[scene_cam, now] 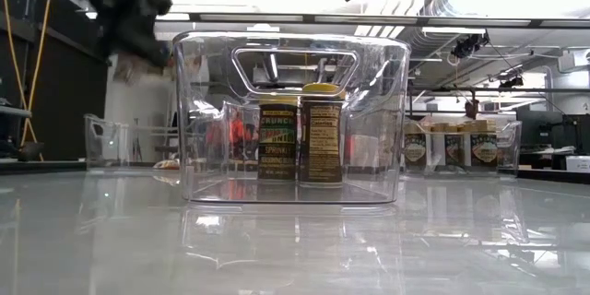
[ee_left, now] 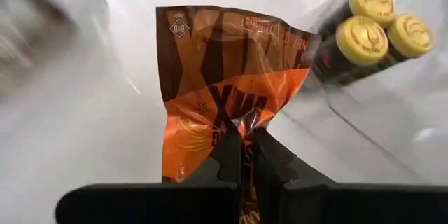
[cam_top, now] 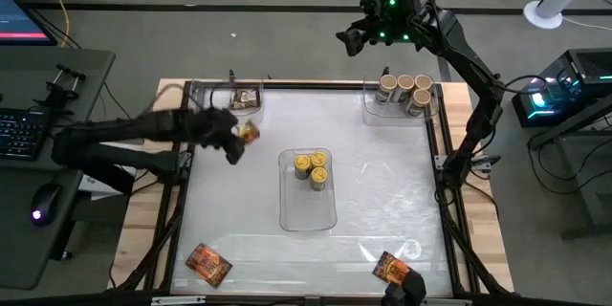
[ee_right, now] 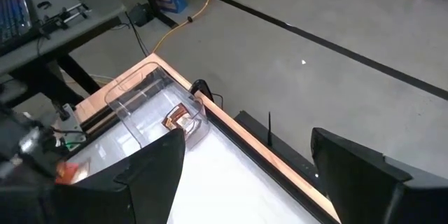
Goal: Sort spices by type
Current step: Put the top left brown seasoning bag into the left transparent bin
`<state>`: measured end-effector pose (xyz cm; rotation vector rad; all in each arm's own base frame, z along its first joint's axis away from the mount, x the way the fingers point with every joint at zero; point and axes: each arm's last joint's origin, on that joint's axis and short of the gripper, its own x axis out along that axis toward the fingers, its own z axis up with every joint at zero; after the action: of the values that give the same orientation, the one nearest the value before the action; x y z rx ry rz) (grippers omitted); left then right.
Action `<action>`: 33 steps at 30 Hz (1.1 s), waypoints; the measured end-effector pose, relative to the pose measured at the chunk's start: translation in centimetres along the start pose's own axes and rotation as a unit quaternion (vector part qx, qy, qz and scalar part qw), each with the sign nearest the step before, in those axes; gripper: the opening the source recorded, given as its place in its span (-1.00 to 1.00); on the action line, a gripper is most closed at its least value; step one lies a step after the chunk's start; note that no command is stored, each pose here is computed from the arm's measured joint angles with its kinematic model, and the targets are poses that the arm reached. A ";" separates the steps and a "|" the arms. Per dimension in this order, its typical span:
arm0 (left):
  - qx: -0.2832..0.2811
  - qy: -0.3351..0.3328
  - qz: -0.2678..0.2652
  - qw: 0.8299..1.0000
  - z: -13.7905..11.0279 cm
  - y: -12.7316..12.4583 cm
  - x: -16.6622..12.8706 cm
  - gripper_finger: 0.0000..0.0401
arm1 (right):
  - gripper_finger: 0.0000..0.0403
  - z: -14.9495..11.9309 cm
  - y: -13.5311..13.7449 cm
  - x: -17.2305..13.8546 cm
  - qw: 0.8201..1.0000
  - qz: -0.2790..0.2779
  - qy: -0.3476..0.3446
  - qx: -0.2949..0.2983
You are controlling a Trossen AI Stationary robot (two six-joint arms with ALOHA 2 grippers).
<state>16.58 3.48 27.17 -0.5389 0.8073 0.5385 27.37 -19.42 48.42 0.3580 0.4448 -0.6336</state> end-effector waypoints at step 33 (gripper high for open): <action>0.403 0.269 0.149 0.862 12.5 14.4 12.8 -0.95 | 0.50 -1.1 5.2 -0.2 0.999 0.005 -0.010 0.030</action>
<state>21.34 25.05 20.92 0.2474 1.5628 0.2761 30.20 -14.95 48.52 0.4103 0.4047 -0.6404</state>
